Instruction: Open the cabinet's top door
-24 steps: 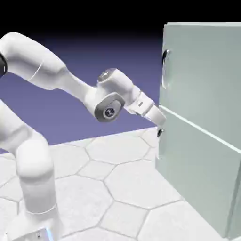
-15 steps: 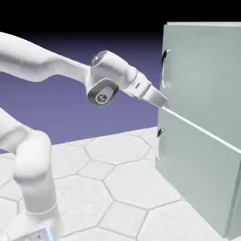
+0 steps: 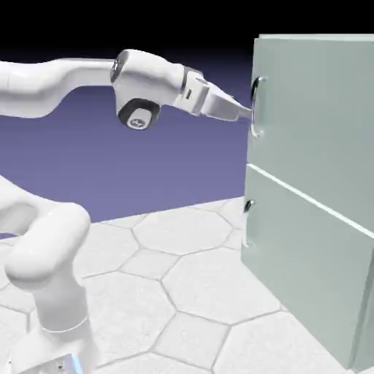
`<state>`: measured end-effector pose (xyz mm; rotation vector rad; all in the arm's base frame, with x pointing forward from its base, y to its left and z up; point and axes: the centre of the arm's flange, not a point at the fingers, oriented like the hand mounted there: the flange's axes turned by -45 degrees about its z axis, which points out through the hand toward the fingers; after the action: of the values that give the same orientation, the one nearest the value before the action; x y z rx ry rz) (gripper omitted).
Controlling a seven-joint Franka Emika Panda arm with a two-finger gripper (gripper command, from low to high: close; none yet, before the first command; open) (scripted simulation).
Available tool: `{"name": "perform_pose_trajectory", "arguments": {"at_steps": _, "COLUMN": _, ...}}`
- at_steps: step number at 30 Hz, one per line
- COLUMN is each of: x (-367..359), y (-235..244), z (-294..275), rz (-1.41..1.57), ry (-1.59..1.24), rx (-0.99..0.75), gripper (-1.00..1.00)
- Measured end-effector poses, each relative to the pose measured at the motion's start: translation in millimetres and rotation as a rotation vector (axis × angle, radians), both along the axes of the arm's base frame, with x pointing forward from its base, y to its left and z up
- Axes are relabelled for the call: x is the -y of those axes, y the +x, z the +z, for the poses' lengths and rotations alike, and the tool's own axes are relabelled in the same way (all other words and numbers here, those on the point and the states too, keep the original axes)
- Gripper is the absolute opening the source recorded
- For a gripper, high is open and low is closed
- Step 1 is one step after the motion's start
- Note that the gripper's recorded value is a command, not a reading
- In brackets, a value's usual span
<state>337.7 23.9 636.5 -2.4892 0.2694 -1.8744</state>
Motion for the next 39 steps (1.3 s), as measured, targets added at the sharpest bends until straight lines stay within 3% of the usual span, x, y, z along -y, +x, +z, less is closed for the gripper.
{"name": "perform_pose_trajectory", "arguments": {"at_steps": 16, "x": -85, "y": 21, "z": -12, "rz": 0.035, "ry": -0.07, "rx": 0.209, "gripper": 0.0}}
{"name": "perform_pose_trajectory", "arguments": {"at_steps": 28, "x": -124, "y": 80, "z": -81, "rz": 0.073, "ry": -0.138, "rx": 0.276, "gripper": 0.0}}
{"name": "perform_pose_trajectory", "arguments": {"at_steps": 32, "x": -123, "y": 124, "z": -80, "rz": 0.073, "ry": -0.138, "rx": 0.277, "gripper": 0.0}}
{"name": "perform_pose_trajectory", "arguments": {"at_steps": 33, "x": -123, "y": 130, "z": -81, "rz": 0.073, "ry": -0.138, "rx": 0.276, "gripper": -1.0}}
{"name": "perform_pose_trajectory", "arguments": {"at_steps": 39, "x": -110, "y": 93, "z": -81, "rz": 0.159, "ry": -0.126, "rx": 0.282, "gripper": -1.0}}
